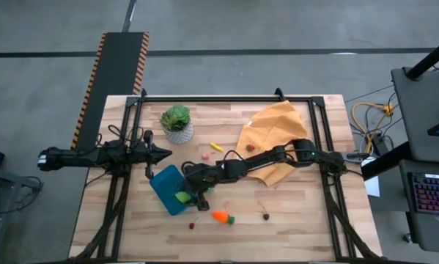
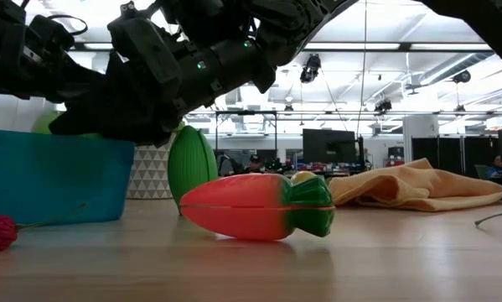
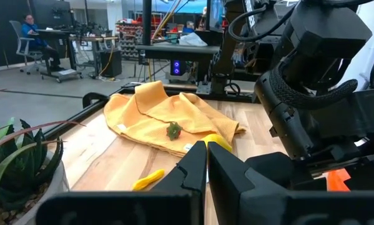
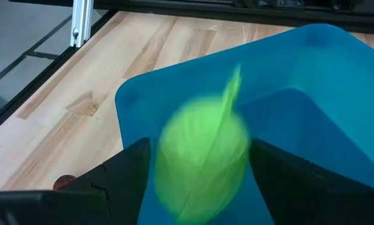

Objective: Pick and placing Produce into tupperware
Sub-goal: Put the green melon into the blue bin, then put the black cherry into the blue bin

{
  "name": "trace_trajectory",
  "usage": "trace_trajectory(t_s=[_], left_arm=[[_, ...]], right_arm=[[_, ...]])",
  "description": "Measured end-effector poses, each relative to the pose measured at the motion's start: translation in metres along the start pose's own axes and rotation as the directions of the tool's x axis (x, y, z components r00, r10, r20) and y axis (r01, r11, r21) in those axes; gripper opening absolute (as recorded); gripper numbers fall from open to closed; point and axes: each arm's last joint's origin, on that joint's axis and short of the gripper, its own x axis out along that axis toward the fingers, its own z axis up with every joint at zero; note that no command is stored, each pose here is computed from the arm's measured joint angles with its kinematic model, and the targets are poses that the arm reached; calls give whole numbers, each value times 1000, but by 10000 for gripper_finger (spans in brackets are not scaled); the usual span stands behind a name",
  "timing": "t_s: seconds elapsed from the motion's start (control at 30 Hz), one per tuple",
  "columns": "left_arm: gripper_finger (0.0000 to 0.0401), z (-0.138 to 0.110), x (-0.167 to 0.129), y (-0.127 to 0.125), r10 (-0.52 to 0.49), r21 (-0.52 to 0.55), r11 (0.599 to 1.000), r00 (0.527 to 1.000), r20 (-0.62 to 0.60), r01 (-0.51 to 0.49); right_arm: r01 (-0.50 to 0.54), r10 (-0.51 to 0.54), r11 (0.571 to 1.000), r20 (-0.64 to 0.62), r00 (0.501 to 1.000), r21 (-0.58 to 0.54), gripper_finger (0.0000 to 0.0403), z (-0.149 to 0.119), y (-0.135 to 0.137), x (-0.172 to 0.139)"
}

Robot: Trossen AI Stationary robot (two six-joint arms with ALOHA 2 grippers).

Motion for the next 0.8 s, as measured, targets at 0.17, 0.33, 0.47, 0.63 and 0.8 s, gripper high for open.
trace_trajectory(t_s=[0.17,0.33,0.47,0.63,0.8], left_arm=[[0,0,0,0,0,0,1000,1000,0,0],[0,0,0,0,0,0,1000,1000,0,0],[0,0,0,0,0,0,1000,1000,0,0],[0,0,0,0,0,0,1000,1000,0,0],[0,0,0,0,0,0,1000,1000,0,0]], right_arm=[[0,0,1000,12,1000,-4,284,4,0,-1],[0,0,1000,12,1000,-4,287,4,0,-1],[0,0,1000,12,1000,-5,286,4,0,-1],[1,-1,1000,24,1000,-18,287,6,0,-1],[10,-3,998,103,995,-62,276,26,1,-12]])
